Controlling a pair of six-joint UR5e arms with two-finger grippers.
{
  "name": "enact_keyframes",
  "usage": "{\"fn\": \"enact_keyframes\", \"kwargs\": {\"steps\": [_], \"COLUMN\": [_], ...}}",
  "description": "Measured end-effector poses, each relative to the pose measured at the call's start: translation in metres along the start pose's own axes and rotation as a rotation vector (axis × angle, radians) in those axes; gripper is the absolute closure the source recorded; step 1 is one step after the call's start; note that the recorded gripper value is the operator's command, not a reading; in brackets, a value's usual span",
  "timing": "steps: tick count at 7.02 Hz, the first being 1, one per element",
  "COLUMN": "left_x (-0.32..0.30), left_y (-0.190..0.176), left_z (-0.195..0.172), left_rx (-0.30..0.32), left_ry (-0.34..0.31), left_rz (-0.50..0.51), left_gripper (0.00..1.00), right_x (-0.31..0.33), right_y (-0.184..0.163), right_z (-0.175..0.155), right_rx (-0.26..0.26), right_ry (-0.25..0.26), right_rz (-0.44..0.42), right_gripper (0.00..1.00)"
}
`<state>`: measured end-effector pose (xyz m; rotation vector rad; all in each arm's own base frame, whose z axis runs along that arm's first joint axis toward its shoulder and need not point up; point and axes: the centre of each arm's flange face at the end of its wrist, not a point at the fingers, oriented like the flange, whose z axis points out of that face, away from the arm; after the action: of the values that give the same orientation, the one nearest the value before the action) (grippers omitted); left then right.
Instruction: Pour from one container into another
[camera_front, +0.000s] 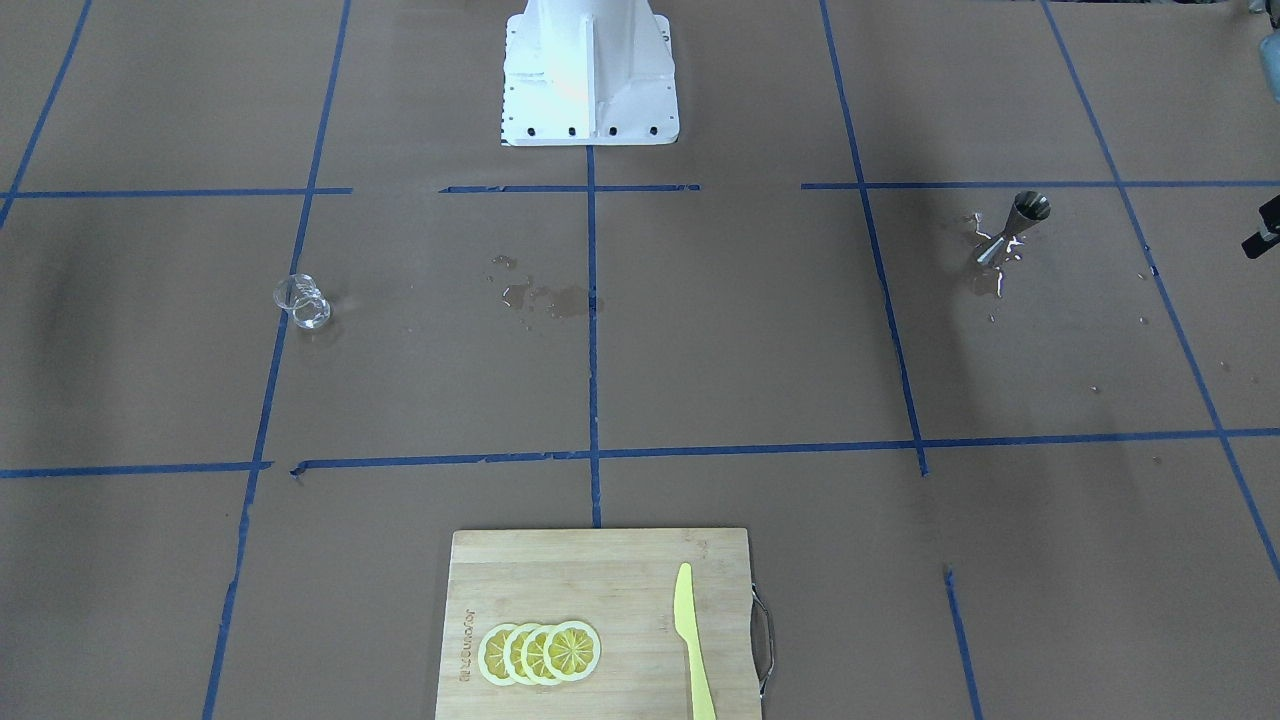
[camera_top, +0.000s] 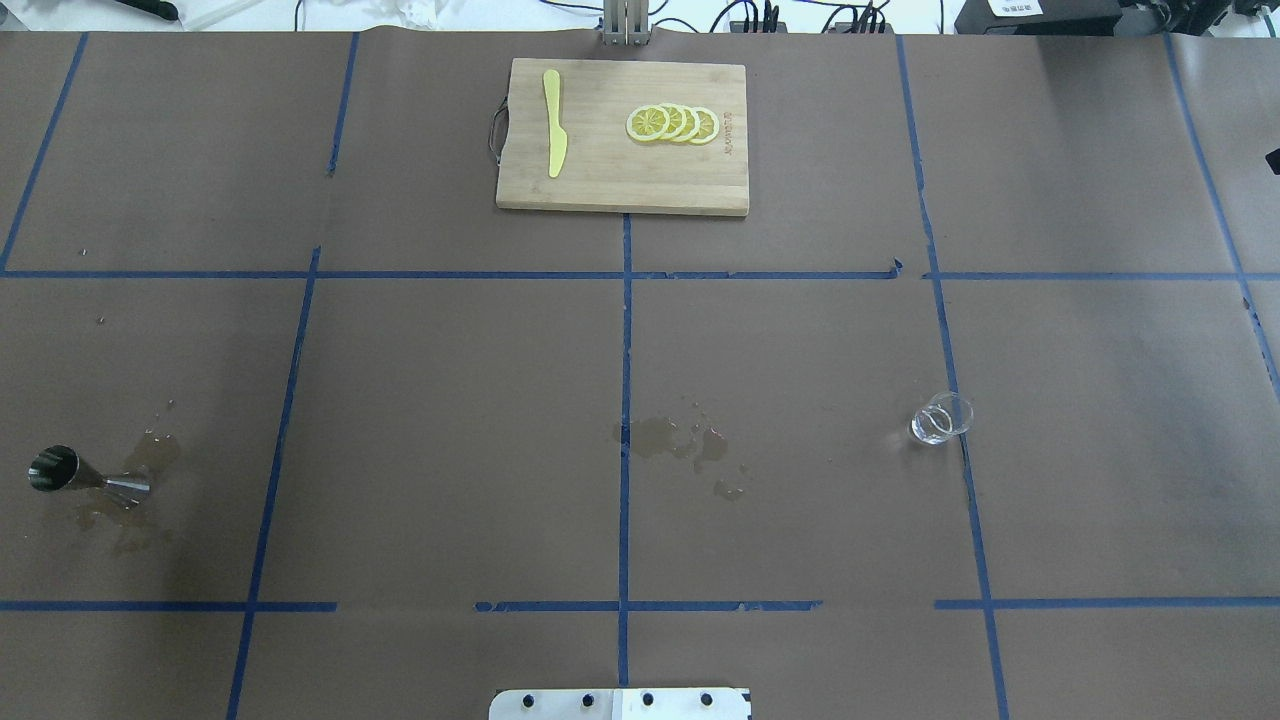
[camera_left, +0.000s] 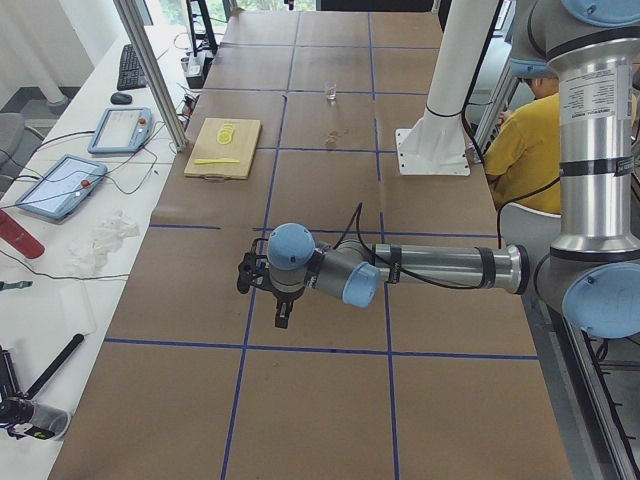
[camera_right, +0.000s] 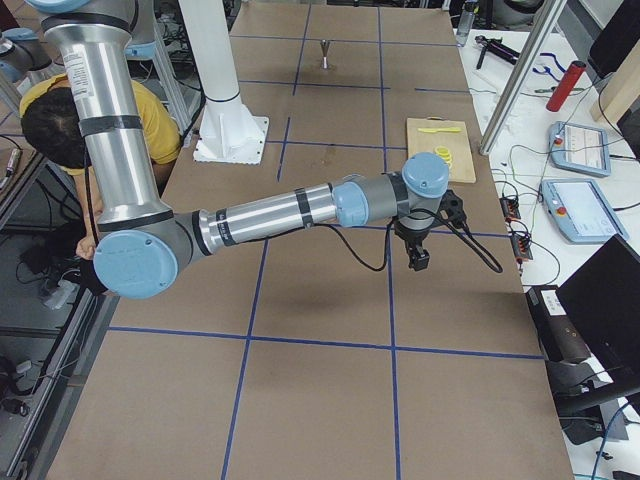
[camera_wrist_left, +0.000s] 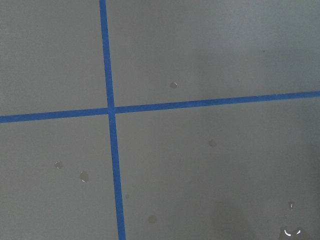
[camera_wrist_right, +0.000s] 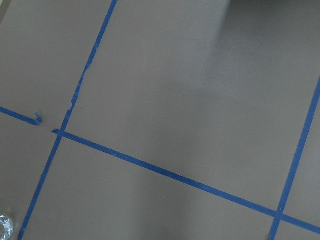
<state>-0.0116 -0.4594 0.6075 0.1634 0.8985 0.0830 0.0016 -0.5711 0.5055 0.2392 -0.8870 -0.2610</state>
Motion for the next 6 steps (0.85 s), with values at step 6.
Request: {"fn": "enact_keyframes", "kwargs": {"steps": [6], "left_x": [-0.018], "left_y": [0.002], "left_z": [-0.055], "left_rx": [-0.028], "left_ry": [-0.093], "left_rz": [-0.156], "left_gripper": [0.00], "right_x": [0.041], "right_y": [0.081], "right_z": [0.035], "right_rx": [0.036], "right_ry": [0.033], "right_rz": [-0.030], "right_gripper": [0.00]}}
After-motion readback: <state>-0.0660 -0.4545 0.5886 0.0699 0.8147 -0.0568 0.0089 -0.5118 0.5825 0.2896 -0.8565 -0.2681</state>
